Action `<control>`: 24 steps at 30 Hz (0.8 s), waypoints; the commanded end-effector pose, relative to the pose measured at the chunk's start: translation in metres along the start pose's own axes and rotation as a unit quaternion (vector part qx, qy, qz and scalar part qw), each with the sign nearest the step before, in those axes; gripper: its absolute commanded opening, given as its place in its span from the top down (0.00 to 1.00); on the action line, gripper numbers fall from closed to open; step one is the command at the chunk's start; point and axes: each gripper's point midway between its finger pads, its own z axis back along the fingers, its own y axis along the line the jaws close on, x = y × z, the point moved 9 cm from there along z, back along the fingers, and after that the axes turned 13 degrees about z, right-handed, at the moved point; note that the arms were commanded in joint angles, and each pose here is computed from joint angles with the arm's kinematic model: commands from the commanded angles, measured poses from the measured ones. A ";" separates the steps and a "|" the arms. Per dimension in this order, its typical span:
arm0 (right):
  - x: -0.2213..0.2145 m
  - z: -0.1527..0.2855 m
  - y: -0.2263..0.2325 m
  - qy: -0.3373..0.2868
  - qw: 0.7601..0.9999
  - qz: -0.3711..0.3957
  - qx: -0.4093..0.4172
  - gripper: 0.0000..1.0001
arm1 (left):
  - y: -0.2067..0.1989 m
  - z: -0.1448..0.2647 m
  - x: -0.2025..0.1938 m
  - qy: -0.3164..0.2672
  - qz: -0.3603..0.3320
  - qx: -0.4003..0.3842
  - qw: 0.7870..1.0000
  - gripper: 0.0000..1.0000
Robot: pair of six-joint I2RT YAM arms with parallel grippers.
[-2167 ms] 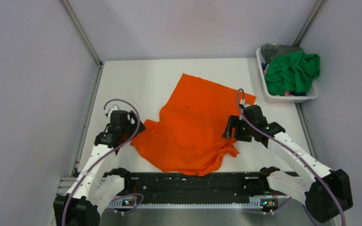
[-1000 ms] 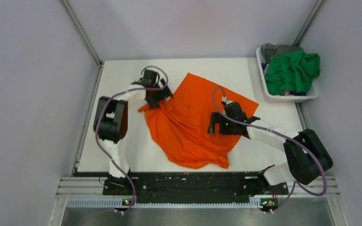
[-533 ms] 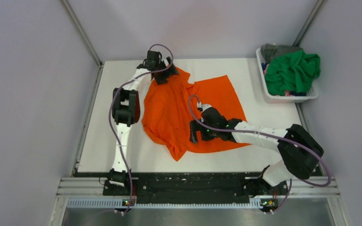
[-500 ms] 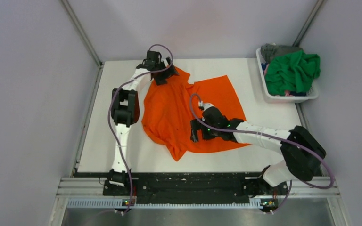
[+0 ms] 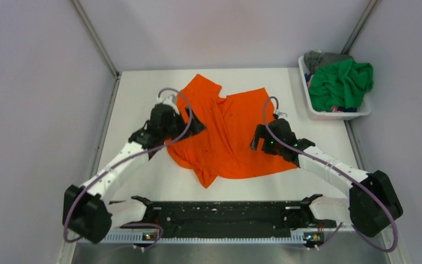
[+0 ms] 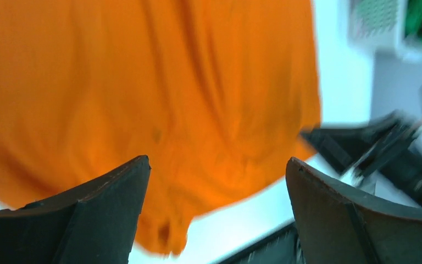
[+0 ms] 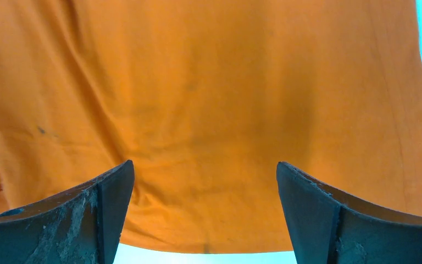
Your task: Fold and stack the t-shirts
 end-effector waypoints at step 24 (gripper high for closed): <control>-0.035 -0.016 -0.033 0.049 0.995 -0.032 -0.082 0.05 | 0.123 0.044 -0.123 0.038 0.142 0.214 0.966 1.00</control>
